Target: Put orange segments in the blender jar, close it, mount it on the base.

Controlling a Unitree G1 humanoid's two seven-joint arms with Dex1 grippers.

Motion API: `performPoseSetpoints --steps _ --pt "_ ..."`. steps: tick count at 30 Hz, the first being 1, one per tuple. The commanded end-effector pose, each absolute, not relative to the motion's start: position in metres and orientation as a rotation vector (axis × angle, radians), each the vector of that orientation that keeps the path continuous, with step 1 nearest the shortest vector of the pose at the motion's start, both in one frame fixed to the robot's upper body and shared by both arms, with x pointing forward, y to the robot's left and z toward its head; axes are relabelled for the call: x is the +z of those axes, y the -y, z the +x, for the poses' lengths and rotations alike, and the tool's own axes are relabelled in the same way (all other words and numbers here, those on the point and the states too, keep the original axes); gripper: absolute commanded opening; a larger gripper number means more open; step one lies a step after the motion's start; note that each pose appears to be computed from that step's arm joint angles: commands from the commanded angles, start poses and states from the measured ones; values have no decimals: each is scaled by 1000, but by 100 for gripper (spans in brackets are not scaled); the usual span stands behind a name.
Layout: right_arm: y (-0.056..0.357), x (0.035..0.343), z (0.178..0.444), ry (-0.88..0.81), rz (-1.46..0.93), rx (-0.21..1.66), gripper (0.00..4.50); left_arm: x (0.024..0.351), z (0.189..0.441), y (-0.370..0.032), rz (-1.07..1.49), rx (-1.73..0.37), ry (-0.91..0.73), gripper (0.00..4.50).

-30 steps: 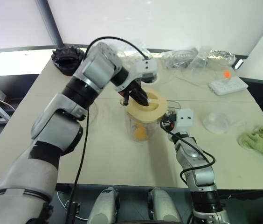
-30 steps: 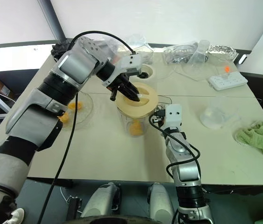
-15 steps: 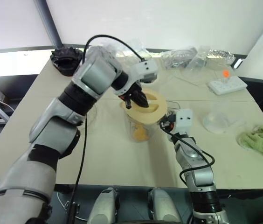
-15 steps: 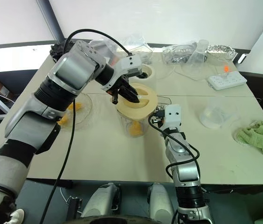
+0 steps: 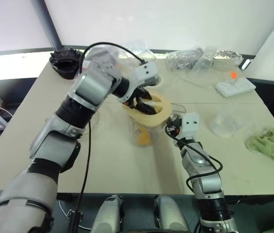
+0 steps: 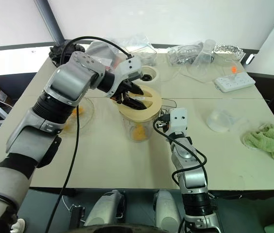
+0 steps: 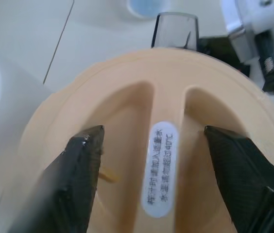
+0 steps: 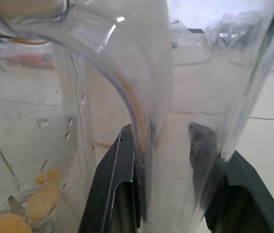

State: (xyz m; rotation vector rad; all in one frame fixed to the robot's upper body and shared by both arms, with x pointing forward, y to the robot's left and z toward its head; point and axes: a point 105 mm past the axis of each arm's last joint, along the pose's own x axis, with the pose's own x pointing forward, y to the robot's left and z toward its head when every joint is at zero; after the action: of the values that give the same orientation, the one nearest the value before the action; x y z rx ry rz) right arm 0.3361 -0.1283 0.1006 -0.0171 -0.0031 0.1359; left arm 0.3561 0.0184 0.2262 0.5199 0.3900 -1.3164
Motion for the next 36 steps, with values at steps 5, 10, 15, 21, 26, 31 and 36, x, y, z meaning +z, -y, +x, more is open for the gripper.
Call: performPoseSetpoints --steps 5,10,15,21,26,31,36 --pt "135 92 331 -22 -46 127 95 332 376 -38 164 -1206 8 316" --pt "134 99 337 -9 -48 144 95 372 386 -88 -92 -999 211 316" --pt "141 117 344 31 -47 135 95 305 385 -129 141 -828 155 316" --pt "158 160 356 110 -10 100 95 244 352 -159 312 -765 87 316" --pt "171 203 362 169 40 84 95 221 336 -157 256 -728 49 316" --pt "176 231 359 170 75 94 95 212 332 -151 225 -705 44 316" --pt "177 285 362 205 28 125 95 207 327 -143 194 -715 44 316"
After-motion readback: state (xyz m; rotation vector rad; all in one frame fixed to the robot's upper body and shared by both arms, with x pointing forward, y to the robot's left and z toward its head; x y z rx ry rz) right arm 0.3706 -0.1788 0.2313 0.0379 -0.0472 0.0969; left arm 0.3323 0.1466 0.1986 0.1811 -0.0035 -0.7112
